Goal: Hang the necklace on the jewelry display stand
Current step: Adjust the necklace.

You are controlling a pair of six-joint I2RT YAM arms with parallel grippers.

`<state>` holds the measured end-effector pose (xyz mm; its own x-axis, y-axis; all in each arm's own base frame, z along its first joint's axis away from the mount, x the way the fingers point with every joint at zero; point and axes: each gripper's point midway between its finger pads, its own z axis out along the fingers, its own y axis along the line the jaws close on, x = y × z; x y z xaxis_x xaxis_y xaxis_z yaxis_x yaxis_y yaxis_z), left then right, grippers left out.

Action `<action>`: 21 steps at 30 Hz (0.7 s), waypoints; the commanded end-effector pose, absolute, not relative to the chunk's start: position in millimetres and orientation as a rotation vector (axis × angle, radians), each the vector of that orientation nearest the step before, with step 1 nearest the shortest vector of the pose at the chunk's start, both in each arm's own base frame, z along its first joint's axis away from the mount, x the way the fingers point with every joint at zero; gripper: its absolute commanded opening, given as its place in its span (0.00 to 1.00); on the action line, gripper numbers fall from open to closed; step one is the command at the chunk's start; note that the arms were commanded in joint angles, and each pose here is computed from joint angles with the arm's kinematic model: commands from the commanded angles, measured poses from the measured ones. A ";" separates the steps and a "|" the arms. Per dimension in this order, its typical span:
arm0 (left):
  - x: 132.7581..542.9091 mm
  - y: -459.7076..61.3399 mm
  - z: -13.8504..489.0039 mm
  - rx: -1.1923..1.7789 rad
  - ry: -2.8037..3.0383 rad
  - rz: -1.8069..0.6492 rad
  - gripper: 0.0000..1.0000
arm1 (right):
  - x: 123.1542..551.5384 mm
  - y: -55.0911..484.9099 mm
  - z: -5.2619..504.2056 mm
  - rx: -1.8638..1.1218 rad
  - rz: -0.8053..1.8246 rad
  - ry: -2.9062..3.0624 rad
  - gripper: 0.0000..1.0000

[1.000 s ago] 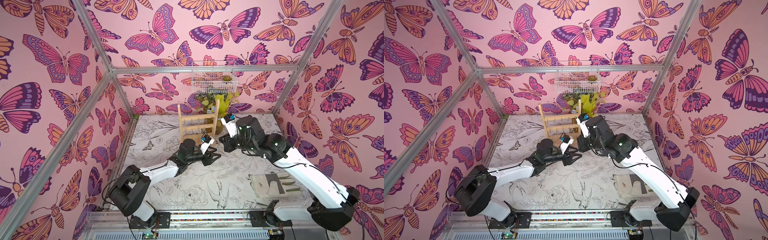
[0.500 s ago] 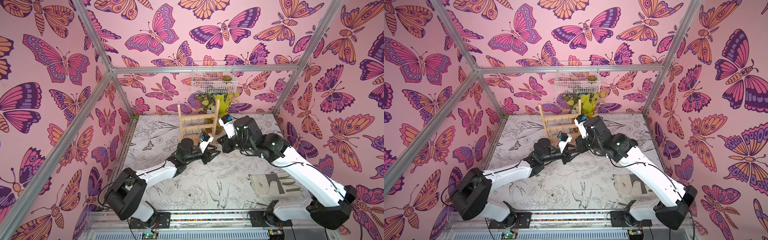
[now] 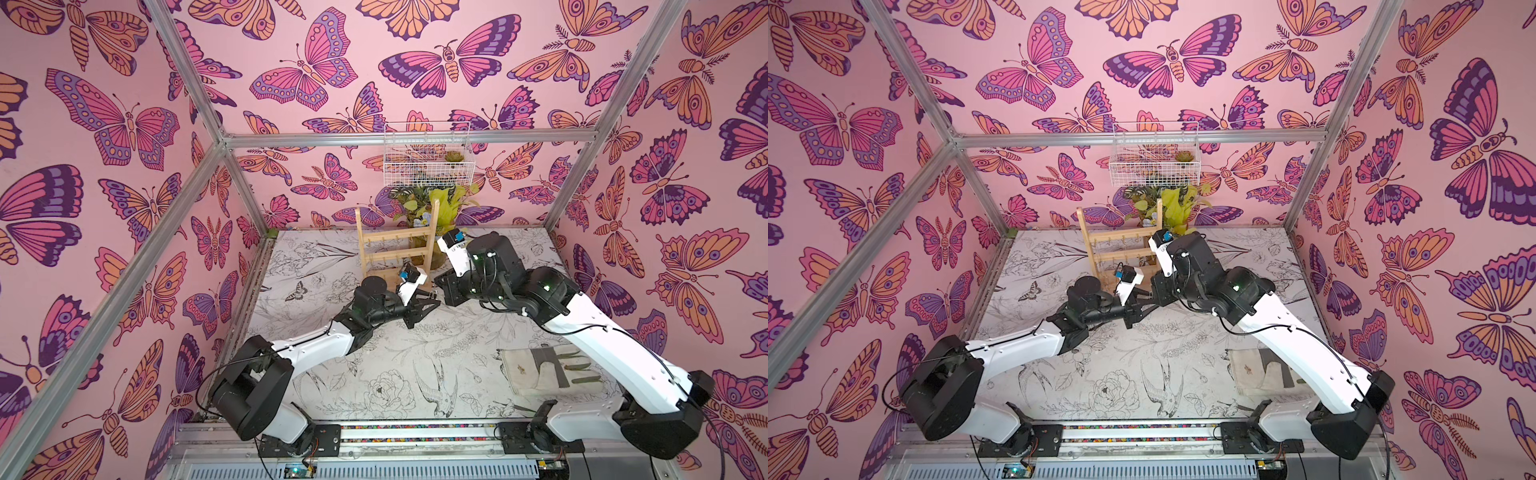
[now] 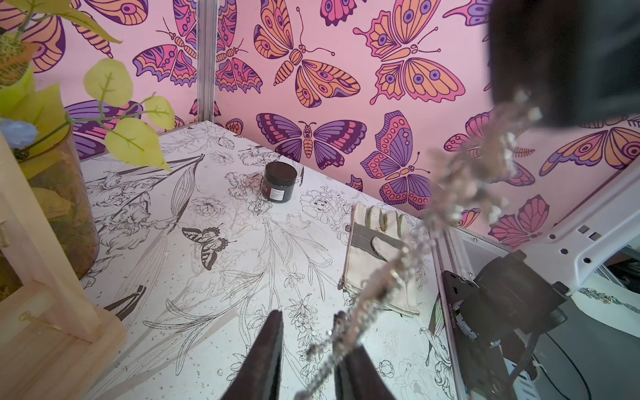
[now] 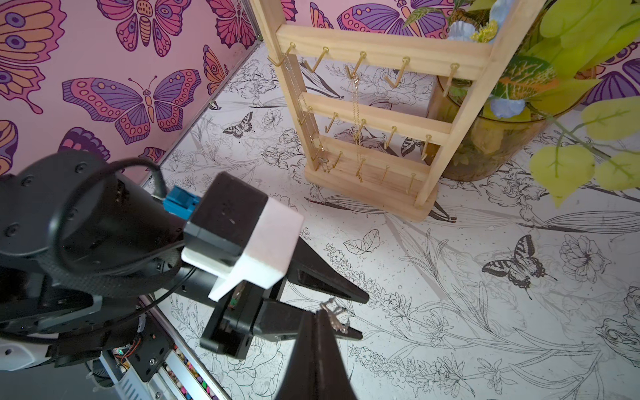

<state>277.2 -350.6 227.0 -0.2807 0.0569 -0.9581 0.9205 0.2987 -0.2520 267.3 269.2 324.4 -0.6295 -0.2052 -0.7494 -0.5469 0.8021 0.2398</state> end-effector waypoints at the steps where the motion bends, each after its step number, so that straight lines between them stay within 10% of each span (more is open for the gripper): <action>1: 272.2 -352.4 219.3 0.934 1.611 -1.151 0.30 | 267.2 266.7 340.6 -0.556 0.574 2.188 0.00; 21: 268.9 -351.9 212.2 0.945 1.633 -1.164 0.28 | 272.2 261.3 347.1 -0.537 0.532 2.160 0.00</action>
